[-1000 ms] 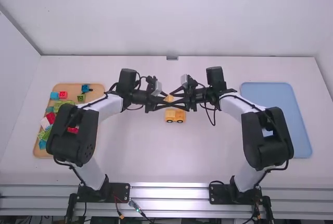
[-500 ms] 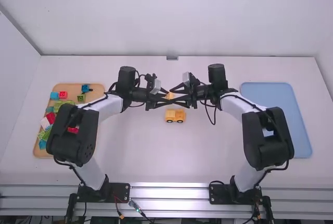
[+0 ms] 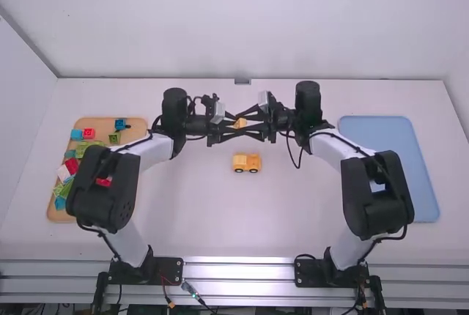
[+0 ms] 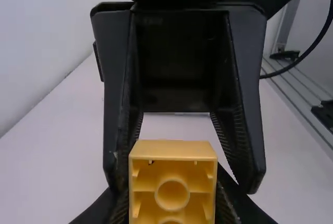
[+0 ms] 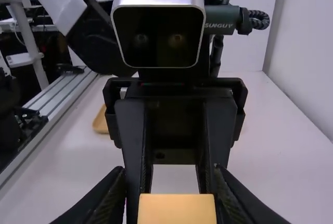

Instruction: Assemble lego blocks to make yellow taxi

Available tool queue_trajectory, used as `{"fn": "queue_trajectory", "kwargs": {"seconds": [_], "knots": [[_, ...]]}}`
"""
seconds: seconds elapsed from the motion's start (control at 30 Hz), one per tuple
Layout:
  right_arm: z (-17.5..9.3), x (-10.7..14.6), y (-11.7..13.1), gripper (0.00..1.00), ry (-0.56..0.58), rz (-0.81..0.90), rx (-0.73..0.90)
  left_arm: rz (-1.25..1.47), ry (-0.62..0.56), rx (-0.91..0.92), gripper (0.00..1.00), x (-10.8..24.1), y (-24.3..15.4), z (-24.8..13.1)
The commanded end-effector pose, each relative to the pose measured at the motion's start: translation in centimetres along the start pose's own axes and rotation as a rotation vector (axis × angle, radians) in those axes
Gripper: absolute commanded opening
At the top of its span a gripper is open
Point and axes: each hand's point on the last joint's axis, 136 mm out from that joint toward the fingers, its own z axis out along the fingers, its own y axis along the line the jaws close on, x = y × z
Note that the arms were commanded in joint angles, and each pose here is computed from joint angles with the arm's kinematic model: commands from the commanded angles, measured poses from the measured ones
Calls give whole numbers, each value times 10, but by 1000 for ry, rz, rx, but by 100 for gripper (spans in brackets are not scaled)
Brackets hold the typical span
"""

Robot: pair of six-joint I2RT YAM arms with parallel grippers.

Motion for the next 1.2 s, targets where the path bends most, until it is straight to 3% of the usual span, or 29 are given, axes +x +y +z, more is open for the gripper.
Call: {"fn": "queue_trajectory", "kwargs": {"seconds": [0.0, 0.3, 0.6, 0.97, 1.17], "knots": [[6, 2, 1, 43, 2, 55, -15, -34, -29, 42, 2, -15, -5, 3], [6, 1, 1, 36, -2, 38, -16, -63, -31, 42, 2, -15, -5, 2], [6, 0, 1, 41, -2, 37, -14, -69, -29, 43, 2, -15, -5, 3], [6, 1, 1, 30, -2, 38, -14, -67, -30, 42, 2, -15, -5, 2], [6, 1, 1, 37, -2, 38, -14, -56, -34, 42, 2, -17, -5, 3]]}}
